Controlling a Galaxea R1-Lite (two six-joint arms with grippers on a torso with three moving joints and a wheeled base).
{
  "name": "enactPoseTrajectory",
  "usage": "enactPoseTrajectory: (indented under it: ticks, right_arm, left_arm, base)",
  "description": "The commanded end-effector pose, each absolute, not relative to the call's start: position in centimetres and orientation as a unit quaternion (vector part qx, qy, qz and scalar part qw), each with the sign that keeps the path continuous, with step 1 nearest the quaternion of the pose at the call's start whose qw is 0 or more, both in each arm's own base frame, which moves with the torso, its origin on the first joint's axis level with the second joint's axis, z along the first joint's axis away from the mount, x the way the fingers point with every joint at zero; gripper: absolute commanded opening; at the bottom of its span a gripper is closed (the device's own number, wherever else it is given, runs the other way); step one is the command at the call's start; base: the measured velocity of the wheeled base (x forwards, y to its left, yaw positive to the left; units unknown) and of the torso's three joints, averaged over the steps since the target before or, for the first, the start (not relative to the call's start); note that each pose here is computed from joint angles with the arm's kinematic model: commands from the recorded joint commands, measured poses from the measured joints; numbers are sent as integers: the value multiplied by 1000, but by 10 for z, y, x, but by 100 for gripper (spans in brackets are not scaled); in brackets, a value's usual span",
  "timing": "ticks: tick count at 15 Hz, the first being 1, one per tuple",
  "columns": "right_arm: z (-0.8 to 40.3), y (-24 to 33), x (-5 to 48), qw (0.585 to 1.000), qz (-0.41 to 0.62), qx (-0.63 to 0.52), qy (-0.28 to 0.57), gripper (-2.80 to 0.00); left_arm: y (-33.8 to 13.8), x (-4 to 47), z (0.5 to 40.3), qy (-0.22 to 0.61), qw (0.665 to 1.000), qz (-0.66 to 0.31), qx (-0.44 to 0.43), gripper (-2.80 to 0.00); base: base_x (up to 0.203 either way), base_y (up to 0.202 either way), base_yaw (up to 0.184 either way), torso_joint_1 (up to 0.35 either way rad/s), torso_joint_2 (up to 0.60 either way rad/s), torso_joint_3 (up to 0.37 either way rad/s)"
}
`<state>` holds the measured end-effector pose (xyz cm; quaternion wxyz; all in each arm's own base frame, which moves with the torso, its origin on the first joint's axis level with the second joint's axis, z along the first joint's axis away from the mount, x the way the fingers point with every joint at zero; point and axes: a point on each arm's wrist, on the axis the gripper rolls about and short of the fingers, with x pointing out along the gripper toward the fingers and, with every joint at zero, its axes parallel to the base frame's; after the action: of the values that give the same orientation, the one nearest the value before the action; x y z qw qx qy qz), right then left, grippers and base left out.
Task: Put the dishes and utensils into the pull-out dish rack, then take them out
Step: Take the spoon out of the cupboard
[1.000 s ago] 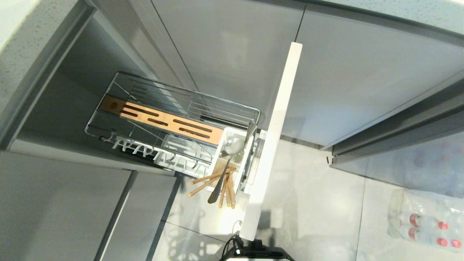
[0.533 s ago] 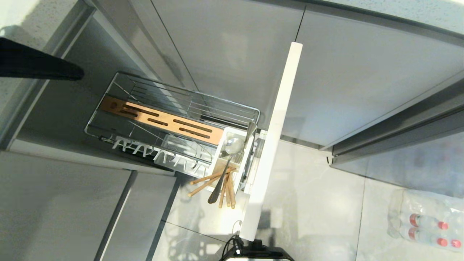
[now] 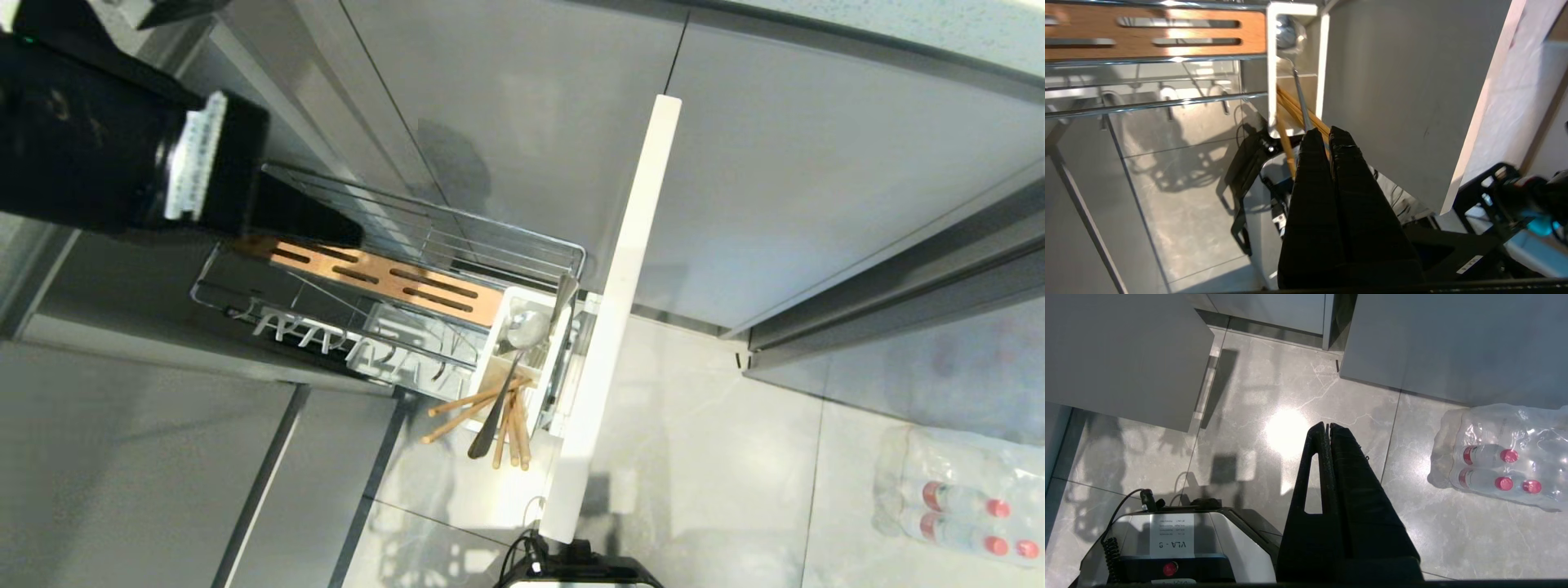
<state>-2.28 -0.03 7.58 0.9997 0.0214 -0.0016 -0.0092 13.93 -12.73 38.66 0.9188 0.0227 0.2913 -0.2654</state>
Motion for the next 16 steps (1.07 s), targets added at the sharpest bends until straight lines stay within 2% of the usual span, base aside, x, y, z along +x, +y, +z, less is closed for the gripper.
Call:
enactPoseTrajectory:
  ticks: [1,5,11,16]
  right_arm:
    - [76,0,-23,1000,-8,21,-1,-280]
    - [76,0,-23,1000,-9,21,-1,-280]
    - [76,0,-23,1000,-9,21,-1,-280]
    - [76,0,-23,1000,-9,21,-1,-280]
  left_arm:
    - [-158,147,371,318,909,-264,51,-280]
    - [-198,168,336,387,900,-195,56,-280]
    - [-208,182,314,421,898,-114,55,-280]
    - [-218,200,296,449,887,-94,54,-280]
  base:
    - [0,0,0,0,0,0]
    - [0,0,0,0,0,0]
    - [0,0,0,0,0,0]
    - [0,0,0,0,0,0]
